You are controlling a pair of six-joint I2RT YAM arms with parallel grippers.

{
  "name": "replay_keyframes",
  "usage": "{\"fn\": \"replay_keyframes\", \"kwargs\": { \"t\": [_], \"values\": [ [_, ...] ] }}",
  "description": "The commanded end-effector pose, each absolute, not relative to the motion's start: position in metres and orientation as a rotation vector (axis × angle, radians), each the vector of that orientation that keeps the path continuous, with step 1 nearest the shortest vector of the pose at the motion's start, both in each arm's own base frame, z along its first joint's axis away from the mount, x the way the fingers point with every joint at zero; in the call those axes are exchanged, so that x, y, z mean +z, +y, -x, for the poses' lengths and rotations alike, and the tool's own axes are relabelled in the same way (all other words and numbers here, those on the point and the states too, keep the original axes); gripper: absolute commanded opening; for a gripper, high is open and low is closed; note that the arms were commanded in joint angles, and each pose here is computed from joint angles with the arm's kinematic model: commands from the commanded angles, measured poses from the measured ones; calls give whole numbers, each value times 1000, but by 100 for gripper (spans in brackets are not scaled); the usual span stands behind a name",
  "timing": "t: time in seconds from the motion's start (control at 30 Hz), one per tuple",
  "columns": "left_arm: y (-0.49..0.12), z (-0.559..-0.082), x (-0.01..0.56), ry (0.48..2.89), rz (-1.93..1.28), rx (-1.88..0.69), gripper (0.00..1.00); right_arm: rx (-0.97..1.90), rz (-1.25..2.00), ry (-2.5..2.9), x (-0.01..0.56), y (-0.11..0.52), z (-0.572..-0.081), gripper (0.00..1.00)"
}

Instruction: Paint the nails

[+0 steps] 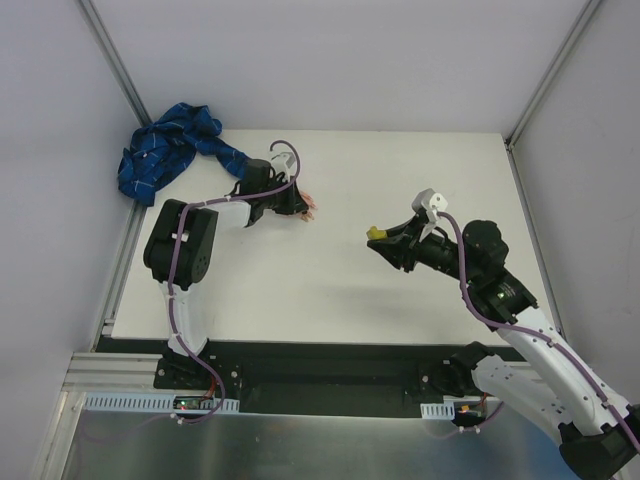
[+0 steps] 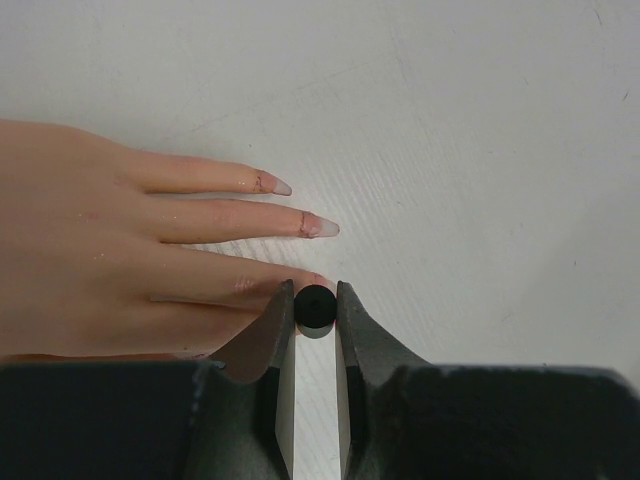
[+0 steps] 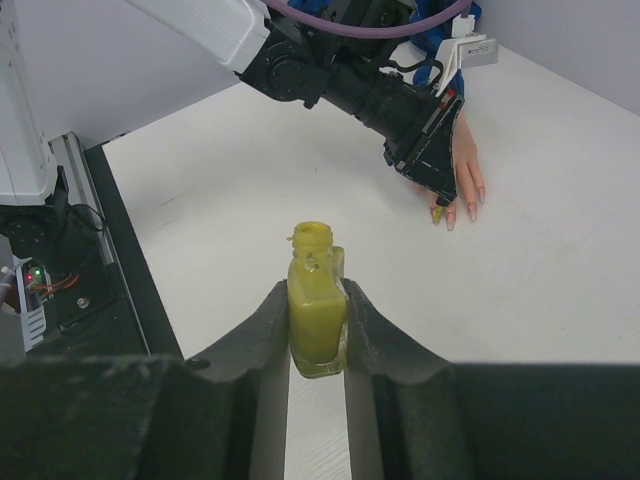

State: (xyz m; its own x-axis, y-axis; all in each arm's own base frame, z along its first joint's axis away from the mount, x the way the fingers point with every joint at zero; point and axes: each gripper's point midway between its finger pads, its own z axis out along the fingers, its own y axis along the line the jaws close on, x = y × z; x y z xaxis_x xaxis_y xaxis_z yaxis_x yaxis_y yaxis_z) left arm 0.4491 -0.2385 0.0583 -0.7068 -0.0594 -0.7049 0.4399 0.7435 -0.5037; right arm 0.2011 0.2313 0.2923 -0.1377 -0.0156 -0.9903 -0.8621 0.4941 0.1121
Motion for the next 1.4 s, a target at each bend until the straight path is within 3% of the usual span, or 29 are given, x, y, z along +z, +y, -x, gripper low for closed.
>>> {"fn": "replay_keyframes", "kwargs": {
  "t": [0.0, 1.37],
  "values": [
    [-248, -451, 71, 2154, -304, -906, 0, 900, 783, 1459, 311, 232, -198, 0],
    [-238, -455, 65, 2193, -240, -888, 0, 903, 787, 1447, 313, 232, -196, 0]
  ]
}}
